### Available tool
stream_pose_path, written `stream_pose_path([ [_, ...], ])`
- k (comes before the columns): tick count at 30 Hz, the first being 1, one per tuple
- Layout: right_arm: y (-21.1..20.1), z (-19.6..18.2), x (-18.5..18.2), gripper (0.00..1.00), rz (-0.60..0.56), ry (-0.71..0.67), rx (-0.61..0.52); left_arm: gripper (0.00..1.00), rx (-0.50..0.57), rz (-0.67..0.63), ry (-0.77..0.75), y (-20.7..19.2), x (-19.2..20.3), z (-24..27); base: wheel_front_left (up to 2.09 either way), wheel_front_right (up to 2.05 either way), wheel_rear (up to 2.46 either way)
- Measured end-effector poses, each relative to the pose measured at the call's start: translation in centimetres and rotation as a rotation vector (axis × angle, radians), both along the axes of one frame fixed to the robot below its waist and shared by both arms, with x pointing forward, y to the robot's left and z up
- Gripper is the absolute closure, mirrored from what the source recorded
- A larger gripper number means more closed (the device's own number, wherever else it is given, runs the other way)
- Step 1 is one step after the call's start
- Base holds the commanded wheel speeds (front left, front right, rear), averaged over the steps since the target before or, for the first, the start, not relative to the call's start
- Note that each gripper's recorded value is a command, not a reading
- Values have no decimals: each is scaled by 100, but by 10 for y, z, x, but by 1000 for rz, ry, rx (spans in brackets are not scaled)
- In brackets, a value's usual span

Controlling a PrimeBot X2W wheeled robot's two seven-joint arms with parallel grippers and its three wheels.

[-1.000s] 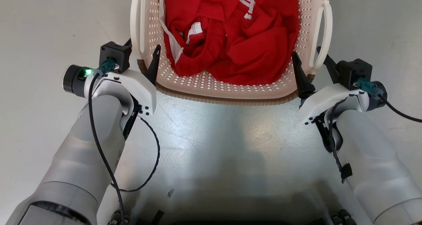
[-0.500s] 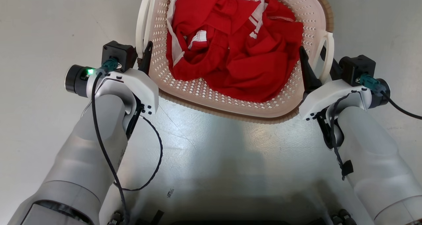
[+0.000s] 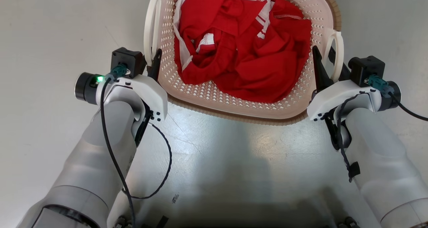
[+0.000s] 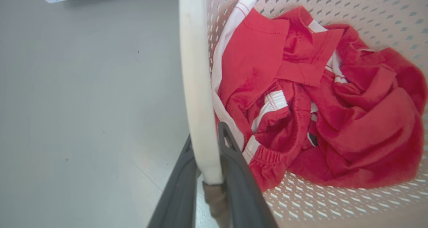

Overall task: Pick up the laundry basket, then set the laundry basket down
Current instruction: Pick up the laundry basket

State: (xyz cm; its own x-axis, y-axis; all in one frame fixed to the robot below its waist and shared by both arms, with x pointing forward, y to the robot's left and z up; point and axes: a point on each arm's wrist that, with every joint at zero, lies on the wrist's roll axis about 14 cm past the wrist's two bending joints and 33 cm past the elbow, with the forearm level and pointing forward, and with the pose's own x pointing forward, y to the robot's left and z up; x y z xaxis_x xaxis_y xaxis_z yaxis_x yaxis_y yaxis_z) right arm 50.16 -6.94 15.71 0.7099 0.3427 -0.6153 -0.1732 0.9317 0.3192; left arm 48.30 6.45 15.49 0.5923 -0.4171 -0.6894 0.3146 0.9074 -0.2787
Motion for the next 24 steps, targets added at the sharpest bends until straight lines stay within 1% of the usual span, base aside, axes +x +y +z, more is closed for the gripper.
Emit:
stream_pose_path([
  [7,-1,6,0,100,26,-8,-35,100,-10,9,7,-2,-8,10,0,0,0],
  [13,5,11,-5,100,64,6,-51,100,-18,37,17,2,-18,23,0,0,0],
  [24,29,30,-17,100,169,22,-66,100,-17,80,76,13,-53,44,0,0,0],
])
